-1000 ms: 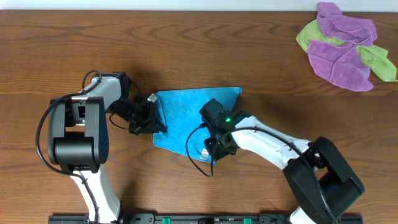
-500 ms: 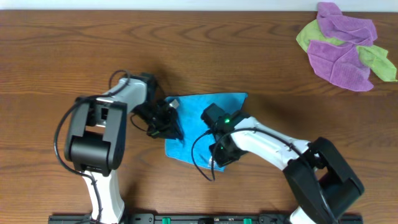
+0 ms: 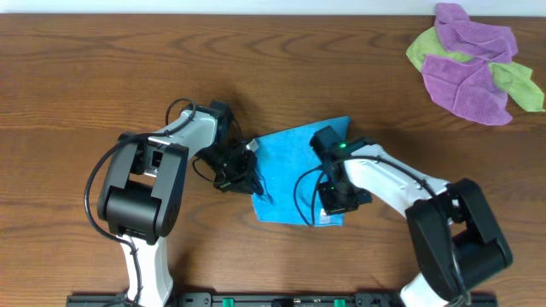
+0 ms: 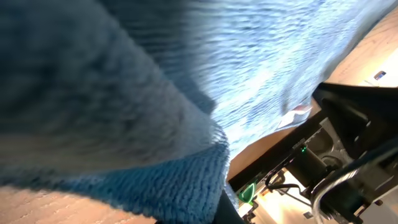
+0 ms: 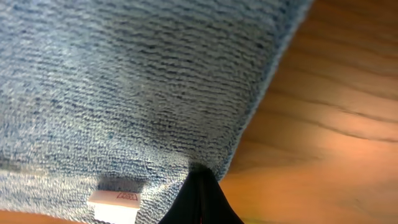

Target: Fold the cloth

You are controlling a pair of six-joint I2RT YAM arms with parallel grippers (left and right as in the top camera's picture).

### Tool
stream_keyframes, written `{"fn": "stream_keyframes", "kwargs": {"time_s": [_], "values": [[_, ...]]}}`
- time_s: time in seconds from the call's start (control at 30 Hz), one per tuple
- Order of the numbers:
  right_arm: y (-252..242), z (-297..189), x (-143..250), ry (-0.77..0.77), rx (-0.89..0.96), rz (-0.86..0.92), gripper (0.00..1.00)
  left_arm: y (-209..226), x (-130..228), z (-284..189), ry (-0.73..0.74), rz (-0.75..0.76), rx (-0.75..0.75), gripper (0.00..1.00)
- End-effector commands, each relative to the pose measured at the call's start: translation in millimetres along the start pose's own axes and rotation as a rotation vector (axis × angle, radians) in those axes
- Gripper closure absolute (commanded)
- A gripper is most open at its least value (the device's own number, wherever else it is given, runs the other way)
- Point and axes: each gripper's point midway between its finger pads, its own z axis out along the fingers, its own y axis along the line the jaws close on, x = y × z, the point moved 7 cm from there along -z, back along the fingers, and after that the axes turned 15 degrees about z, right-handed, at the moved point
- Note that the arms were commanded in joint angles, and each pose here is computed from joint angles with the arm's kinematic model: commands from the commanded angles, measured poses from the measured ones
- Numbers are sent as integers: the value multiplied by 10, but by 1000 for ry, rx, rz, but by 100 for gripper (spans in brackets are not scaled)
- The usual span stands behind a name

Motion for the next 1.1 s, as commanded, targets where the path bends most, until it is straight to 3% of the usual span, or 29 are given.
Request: {"fn": "stream_keyframes", "kwargs": {"time_s": [0.0, 0.23, 0.33, 0.43, 0.53, 0.6, 0.9, 1.0, 1.07], "values": [[-187, 144, 17, 22, 102, 54, 99, -51, 36, -1, 7, -8, 7, 94], [-105, 94, 102, 96, 13, 43, 98, -201, 70, -123, -26, 26, 26, 94], [-97, -69, 72, 64, -5, 44, 54, -305, 108, -221, -53, 55, 22, 94], [-108, -342, -7, -9, -27, 53, 39, -394, 162, -310, -72, 75, 13, 94], [-145, -632, -79, -102, -35, 63, 9, -447, 205, -366, -81, 86, 3, 94], [-152, -825, -112, -165, -61, 68, 2, -455, 228, -390, -84, 88, -17, 94], [-193, -1318, -75, -298, -141, 76, 2, -451, 301, -400, -56, 60, -34, 94], [-196, -1310, -31, -272, -145, 72, 20, -451, 308, -399, -53, 57, -34, 94], [-199, -1308, -26, -268, -144, 72, 48, -451, 308, -399, -53, 57, -34, 94]]}}
